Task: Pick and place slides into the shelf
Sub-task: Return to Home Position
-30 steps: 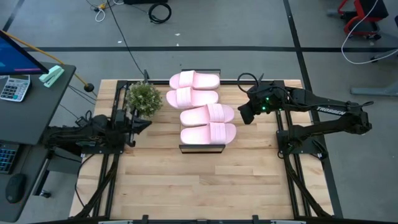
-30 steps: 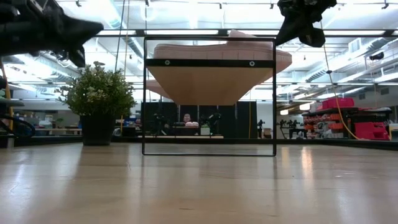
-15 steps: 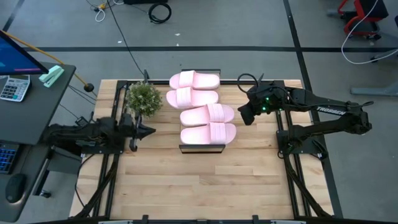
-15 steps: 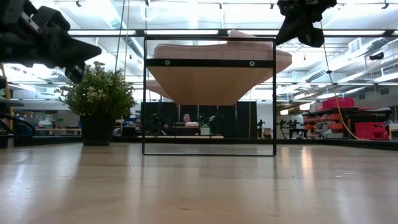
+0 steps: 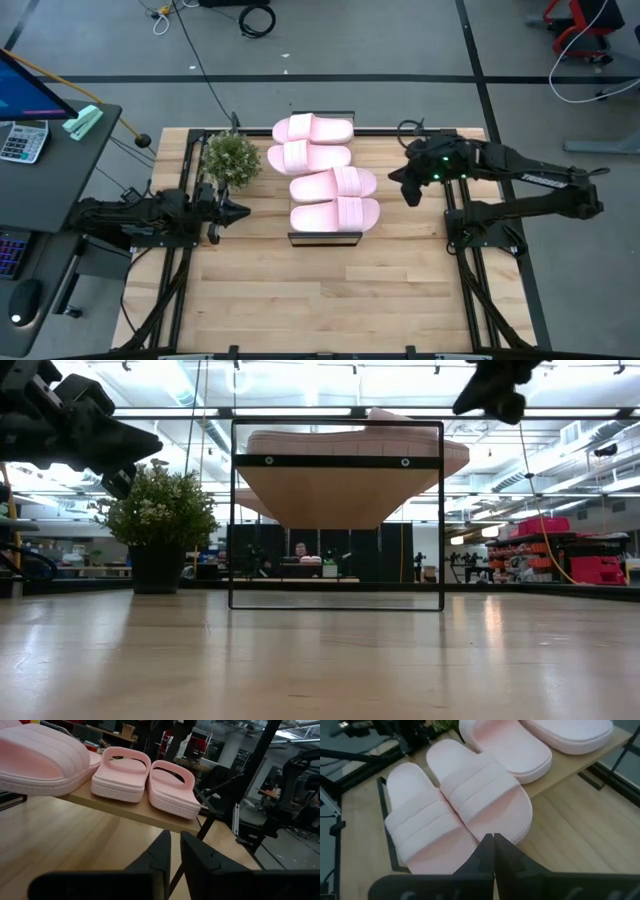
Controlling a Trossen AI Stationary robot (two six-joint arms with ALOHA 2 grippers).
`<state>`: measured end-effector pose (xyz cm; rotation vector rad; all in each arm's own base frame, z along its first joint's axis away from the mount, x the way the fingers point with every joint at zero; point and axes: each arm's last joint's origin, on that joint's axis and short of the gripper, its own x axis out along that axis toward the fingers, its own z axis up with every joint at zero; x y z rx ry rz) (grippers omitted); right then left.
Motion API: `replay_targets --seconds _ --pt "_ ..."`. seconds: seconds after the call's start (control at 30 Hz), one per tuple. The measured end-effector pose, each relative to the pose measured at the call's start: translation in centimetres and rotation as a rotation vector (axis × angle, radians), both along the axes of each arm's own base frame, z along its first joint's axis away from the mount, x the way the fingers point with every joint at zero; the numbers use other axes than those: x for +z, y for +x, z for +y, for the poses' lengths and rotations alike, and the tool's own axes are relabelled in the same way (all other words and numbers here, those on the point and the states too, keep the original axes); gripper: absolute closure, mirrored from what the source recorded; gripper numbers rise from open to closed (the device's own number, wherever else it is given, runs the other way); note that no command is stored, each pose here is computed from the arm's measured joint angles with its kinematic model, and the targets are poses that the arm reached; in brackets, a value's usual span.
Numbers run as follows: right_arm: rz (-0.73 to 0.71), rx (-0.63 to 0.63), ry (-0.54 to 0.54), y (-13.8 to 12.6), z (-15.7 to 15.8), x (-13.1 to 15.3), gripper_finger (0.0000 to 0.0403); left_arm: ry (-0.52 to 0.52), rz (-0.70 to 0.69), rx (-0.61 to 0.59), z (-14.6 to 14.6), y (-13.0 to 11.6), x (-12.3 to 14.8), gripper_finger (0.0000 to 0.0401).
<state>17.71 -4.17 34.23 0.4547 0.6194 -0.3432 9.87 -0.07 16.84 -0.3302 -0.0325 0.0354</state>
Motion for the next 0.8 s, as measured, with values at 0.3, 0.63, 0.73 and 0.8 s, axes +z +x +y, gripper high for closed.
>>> replay_targets --seconds 0.3,0.63,0.73,0.8 --pt "-0.287 -0.001 0.007 -3.5 1.6 -2.3 0.0403 0.000 -0.001 0.000 0.0 0.0 0.0 0.0338" --pt "-0.587 0.036 -0.010 -4.4 3.7 -7.2 0.0403 0.000 -0.003 0.000 0.0 0.0 0.0 0.0350" --pt "-0.629 0.045 -0.023 -4.8 4.0 -8.3 0.0403 0.000 -0.003 0.000 0.0 0.0 0.0 0.0347" --pt "-0.647 0.044 -0.034 -5.3 4.1 -8.7 0.0403 0.001 -0.003 0.000 0.0 0.0 0.0 0.0344"
